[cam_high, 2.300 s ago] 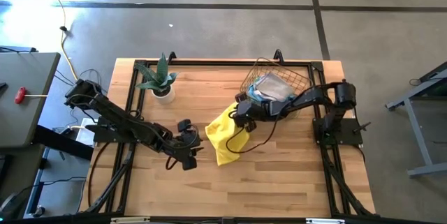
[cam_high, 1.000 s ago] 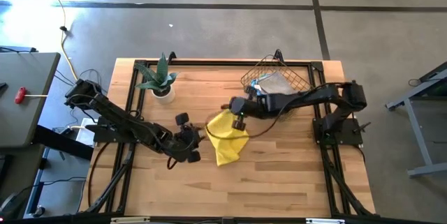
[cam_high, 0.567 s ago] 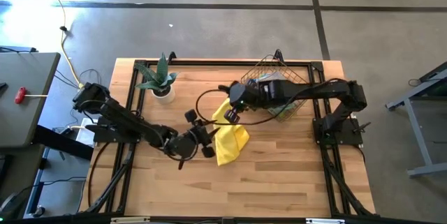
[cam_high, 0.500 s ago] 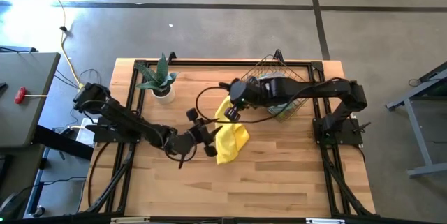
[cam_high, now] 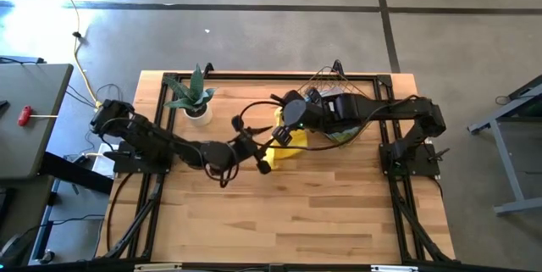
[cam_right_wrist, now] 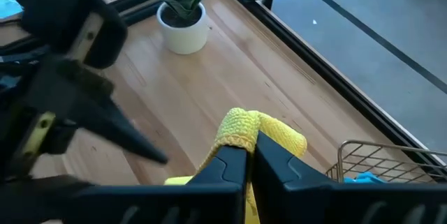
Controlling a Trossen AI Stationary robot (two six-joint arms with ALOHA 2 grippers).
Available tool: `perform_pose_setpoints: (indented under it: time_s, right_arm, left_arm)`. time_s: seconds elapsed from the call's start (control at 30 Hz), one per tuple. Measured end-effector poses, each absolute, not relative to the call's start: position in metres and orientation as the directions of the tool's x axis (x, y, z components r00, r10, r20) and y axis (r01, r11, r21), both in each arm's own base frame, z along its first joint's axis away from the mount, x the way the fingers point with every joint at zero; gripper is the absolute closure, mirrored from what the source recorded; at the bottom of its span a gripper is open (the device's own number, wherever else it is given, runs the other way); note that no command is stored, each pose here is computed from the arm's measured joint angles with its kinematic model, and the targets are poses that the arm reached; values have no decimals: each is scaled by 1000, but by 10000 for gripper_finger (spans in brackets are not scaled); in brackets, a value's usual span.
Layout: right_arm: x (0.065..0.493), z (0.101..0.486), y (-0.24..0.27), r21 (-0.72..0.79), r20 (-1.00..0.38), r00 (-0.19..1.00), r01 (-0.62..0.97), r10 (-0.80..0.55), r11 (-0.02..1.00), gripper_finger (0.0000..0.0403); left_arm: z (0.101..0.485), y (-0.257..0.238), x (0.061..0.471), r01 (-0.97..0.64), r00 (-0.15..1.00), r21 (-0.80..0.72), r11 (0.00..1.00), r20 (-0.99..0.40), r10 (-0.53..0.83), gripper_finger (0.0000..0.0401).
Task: Fold microfiber towels
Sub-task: Fold the yellow microfiber towel
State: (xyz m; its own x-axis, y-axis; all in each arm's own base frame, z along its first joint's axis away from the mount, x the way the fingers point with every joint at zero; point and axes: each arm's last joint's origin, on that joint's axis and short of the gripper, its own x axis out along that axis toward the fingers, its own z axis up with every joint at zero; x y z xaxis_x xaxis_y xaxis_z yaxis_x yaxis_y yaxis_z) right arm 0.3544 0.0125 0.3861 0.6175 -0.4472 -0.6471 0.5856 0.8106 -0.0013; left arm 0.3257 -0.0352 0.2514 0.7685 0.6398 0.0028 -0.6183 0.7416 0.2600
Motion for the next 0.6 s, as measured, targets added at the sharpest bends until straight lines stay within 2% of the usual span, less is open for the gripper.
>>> perform_pose_setpoints:
  time_s: [0.17,0.47,0.6]
  right_arm:
    - [354,386,12,-8,-650,614,584,-448,812,403]
    - [354,387,1,-54,-631,589,616,-505,786,403]
    - [354,387,-5,-59,-621,581,634,-525,771,403]
  left_arm:
    - [251,-24,326,-657,737,235,716,2,676,270]
    - [251,-29,327,-627,770,179,758,1,638,270]
    - [237,-29,333,-626,769,169,761,-26,639,270]
